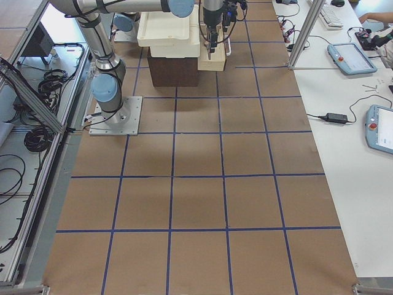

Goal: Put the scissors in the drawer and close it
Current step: 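Push the drawer front with the left gripper toward the box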

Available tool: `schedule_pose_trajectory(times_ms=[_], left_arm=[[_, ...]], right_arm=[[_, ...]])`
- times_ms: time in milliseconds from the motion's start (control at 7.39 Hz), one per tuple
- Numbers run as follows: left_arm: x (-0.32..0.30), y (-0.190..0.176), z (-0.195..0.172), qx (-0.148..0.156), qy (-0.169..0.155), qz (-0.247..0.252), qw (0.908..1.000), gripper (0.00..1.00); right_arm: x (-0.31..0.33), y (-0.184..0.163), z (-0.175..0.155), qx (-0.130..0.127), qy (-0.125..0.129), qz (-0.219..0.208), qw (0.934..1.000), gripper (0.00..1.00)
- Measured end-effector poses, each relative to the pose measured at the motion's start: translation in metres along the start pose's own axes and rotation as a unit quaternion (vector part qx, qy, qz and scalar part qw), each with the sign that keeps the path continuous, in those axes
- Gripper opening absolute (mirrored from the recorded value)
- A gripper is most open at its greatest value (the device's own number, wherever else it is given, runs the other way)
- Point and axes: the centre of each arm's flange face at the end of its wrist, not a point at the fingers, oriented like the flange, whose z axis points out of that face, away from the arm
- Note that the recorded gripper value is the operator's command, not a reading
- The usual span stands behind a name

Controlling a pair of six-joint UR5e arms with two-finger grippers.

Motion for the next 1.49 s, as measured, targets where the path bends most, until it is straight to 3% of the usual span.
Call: schedule_pose_trajectory(times_ms=[1488], left_arm=[[0.002,0.051,-0.005,-0.065,-0.002,-0.009,0.9979,1.0]], right_arm=[[0.001,0.0,0.001,-0.001,0.002,-0.001,1.0,1.0]])
